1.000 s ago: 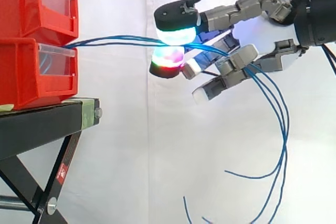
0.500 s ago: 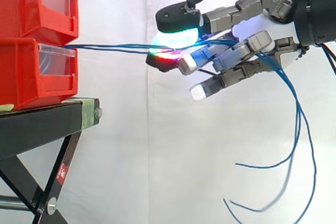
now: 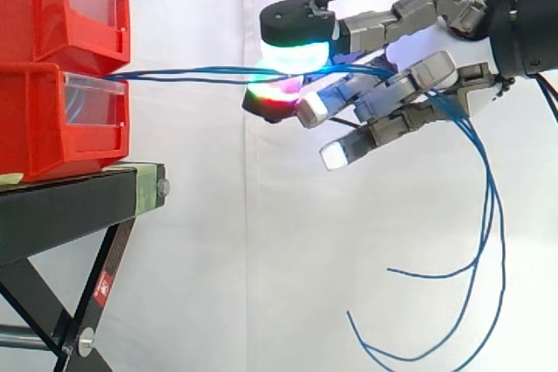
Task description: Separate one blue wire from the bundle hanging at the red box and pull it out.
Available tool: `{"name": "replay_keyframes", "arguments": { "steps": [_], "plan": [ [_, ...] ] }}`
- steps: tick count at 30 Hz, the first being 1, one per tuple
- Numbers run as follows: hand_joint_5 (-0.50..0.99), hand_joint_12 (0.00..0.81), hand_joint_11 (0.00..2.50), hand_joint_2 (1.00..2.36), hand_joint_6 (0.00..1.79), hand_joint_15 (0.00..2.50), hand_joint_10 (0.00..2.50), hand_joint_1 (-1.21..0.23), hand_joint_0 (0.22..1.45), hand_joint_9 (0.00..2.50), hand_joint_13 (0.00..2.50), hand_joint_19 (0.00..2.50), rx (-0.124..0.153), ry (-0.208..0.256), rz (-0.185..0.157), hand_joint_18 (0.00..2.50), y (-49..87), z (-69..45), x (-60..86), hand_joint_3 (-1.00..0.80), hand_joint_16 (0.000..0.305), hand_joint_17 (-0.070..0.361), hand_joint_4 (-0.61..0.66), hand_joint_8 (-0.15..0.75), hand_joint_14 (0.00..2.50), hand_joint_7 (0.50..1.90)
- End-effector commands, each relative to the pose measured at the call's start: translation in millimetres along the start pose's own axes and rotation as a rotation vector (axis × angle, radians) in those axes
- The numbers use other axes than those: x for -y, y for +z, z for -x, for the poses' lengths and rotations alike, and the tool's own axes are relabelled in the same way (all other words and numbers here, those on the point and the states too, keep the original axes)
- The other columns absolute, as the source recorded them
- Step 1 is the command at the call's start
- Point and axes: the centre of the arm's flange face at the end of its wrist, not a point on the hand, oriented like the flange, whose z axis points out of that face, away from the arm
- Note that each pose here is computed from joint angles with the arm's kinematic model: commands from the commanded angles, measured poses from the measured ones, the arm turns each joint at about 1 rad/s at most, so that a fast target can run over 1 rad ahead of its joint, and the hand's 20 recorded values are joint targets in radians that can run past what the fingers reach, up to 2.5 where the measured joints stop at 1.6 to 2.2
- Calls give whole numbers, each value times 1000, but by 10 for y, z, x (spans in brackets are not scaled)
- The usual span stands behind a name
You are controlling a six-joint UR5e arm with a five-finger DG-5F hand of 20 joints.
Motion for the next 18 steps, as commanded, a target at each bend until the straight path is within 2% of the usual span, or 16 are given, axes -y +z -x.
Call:
{"name": "replay_keyframes", "arguments": {
  "steps": [1, 3, 6, 8, 18],
  "plan": [
    [-248, 292, 1291, 1001, 859, 659, 15, -801, 601, 969, 1260, 751, -6, -124, -29, 753, -25, 27, 43, -487, 42, 95, 230, 360, 2287, 1040],
    [-248, 296, 1292, 1001, 858, 655, 13, -801, 601, 970, 1261, 753, -10, -176, -41, 753, -35, 40, 57, -488, 42, 95, 230, 357, 2292, 1041],
    [-247, 287, 1298, 1002, 858, 647, 14, -791, 609, 979, 1262, 751, -11, -224, -45, 754, -37, 50, 63, -479, 42, 95, 229, 362, 2295, 1035],
    [-244, 283, 1305, 1003, 857, 646, 13, -772, 621, 1015, 1278, 761, -11, -240, -45, 765, -37, 50, 63, -464, 42, 95, 226, 361, 2302, 1031],
    [-238, 296, 1294, 1005, 854, 656, 13, -687, 593, 1037, 1287, 776, -6, -234, -34, 783, -25, 39, 43, -445, 45, 102, 229, 365, 2335, 1042]
  ]
}}
